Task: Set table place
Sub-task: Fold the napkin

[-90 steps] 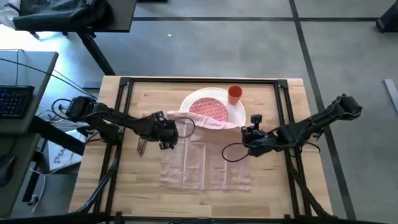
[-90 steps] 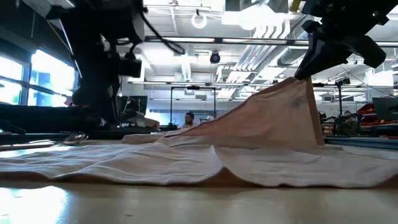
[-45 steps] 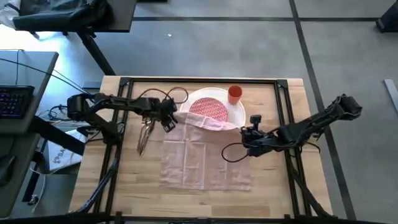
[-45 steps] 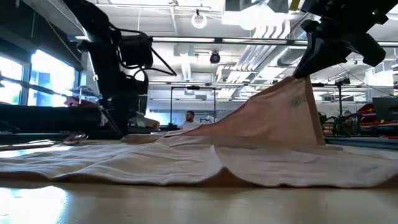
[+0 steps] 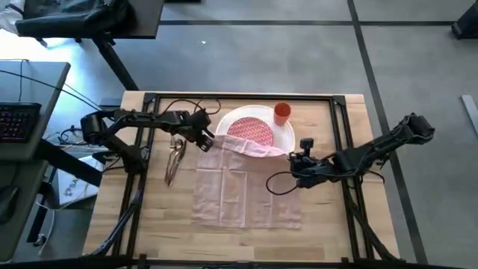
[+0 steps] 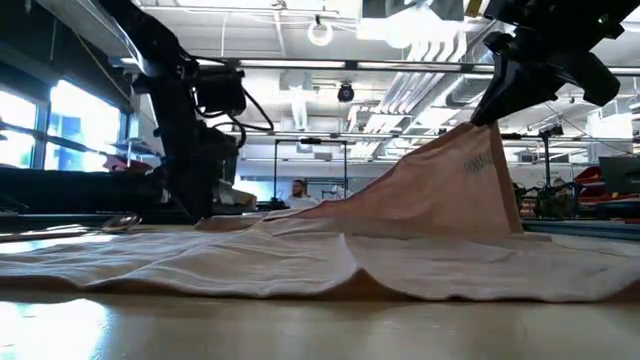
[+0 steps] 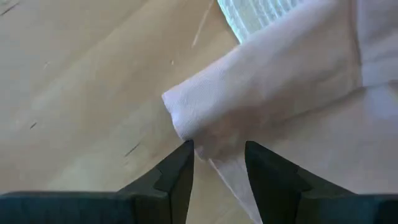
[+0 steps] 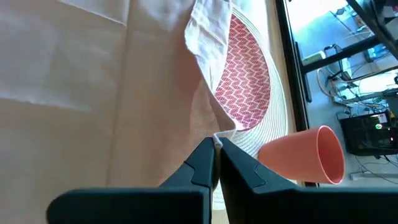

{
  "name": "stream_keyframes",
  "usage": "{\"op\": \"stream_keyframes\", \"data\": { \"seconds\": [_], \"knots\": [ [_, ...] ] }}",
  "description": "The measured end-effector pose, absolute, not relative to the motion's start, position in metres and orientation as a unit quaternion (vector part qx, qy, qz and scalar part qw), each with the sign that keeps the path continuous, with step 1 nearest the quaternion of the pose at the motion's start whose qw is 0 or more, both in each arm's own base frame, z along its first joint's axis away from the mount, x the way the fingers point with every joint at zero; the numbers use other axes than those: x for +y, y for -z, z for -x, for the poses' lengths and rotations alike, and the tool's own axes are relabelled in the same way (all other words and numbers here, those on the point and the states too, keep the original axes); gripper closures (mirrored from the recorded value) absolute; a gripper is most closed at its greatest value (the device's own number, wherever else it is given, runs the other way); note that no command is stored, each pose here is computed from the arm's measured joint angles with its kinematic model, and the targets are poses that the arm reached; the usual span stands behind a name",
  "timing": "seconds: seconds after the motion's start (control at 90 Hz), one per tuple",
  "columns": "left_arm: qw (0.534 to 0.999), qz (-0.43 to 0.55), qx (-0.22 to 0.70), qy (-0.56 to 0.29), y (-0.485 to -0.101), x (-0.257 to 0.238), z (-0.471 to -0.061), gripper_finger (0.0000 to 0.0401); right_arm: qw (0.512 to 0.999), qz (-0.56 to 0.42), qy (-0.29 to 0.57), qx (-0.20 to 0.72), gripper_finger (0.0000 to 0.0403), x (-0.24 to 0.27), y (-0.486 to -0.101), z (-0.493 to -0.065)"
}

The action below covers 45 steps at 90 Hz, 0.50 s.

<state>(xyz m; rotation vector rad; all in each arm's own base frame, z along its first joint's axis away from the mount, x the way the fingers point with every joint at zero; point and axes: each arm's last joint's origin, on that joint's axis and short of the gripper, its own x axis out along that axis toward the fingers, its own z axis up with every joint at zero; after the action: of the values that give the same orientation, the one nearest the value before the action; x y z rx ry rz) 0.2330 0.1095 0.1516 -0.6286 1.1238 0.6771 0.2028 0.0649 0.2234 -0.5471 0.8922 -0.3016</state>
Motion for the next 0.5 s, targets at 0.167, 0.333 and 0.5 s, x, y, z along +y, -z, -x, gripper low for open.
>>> {"op": "stream_keyframes", "data": {
  "seconds": [0.167, 0.333, 0.5],
  "knots": [
    [0.733, 0.306, 0.519, -0.317, -0.142, 0.113, -0.235, 0.0275, 0.857, 0.259, 0.144, 0.422, 0.0403, 0.065, -0.224, -0.203],
    [0.73, 0.308, 0.524, -0.313, -0.137, 0.114, -0.237, 0.0276, 0.855, 0.264, 0.141, 0.423, 0.0403, 0.065, -0.224, -0.203],
    [0.742, 0.292, 0.514, -0.315, -0.14, 0.115, -0.238, 0.0315, 0.854, 0.269, 0.138, 0.423, 0.0403, 0.065, -0.224, -0.204]
  ]
}}
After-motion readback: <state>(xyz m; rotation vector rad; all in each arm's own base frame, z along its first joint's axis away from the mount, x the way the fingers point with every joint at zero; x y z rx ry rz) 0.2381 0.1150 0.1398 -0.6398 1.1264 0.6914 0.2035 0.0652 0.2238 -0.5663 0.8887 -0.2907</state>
